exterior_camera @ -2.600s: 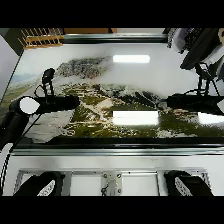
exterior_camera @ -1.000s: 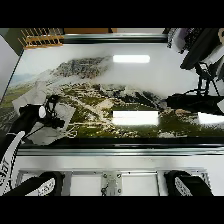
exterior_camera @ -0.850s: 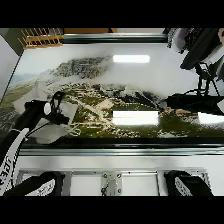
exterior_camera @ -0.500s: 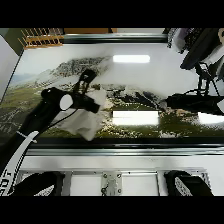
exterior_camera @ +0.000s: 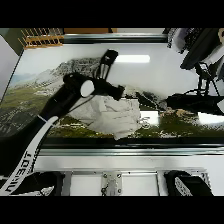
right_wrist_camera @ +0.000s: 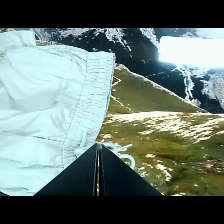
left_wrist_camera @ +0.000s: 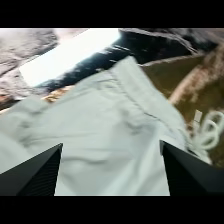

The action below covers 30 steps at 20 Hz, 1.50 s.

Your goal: Fold the clothes and pants, and hang the long-sleeved shirts on hangers.

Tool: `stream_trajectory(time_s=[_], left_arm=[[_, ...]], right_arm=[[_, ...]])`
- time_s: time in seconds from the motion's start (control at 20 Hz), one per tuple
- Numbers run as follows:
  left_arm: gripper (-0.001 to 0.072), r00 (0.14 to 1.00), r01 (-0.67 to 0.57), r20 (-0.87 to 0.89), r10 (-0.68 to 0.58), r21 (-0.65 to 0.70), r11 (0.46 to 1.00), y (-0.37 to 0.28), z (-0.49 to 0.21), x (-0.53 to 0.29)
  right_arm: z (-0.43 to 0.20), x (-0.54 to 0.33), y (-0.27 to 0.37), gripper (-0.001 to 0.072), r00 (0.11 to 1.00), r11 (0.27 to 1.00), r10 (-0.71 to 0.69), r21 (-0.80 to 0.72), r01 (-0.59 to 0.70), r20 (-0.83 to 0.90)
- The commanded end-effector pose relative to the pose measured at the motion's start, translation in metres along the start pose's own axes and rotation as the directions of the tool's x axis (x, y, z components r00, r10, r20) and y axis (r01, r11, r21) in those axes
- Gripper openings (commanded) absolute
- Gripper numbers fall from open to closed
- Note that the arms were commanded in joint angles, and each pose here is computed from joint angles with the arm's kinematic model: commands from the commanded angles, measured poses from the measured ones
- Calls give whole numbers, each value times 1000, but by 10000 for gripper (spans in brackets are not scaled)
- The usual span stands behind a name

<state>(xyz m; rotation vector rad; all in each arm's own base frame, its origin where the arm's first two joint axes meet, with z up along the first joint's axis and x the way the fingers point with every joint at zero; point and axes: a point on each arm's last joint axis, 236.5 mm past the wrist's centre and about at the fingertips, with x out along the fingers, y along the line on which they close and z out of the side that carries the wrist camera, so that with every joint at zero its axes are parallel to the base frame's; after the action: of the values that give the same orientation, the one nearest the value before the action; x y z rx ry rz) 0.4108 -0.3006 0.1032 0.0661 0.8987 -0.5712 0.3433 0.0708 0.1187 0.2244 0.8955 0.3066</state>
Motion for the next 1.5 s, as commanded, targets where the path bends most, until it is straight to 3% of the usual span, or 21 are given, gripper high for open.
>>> stream_trajectory(time_s=[0.0,0.2,0.4,0.5,0.65,1.05,1.25,1.3,1.35,1.4,1.45], left_arm=[[661,988,-138,-95,121,-206,969,105,-11,-15],[661,941,-306,-284,185,-475,825,236,-95,-37],[662,961,-245,-278,20,-807,538,278,-183,-26],[661,968,-217,-249,-16,-871,440,283,-212,-20],[661,975,-181,-217,-43,-894,411,278,-229,-10],[662,965,-195,-253,-67,-865,462,256,-233,22],[660,972,-141,-203,-117,-908,395,246,-224,34],[533,976,-134,-189,-107,-911,389,248,-221,35],[260,979,-130,-181,-99,-914,385,250,-219,35],[48,980,-128,-176,-94,-914,384,251,-218,35],[4,980,-127,-176,-93,-914,386,251,-217,35]], right_arm=[[0,0,0,26,1000,1000,1,1,-1,-2],[0,0,0,26,1000,1000,1,4,-1,-2],[0,1,4,25,1000,1000,19,15,-19,0],[1,3,10,25,999,998,46,31,-46,1],[2,6,16,25,997,996,76,54,-76,-2],[-1,20,18,25,993,989,112,96,-108,-32],[-2,22,17,27,993,989,112,100,-107,-38],[-3,24,16,29,993,989,113,104,-108,-43],[-4,28,16,31,992,987,119,113,-112,-53],[-6,32,15,64,991,986,121,122,-113,-64],[-8,38,12,316,989,985,122,131,-111,-81]])
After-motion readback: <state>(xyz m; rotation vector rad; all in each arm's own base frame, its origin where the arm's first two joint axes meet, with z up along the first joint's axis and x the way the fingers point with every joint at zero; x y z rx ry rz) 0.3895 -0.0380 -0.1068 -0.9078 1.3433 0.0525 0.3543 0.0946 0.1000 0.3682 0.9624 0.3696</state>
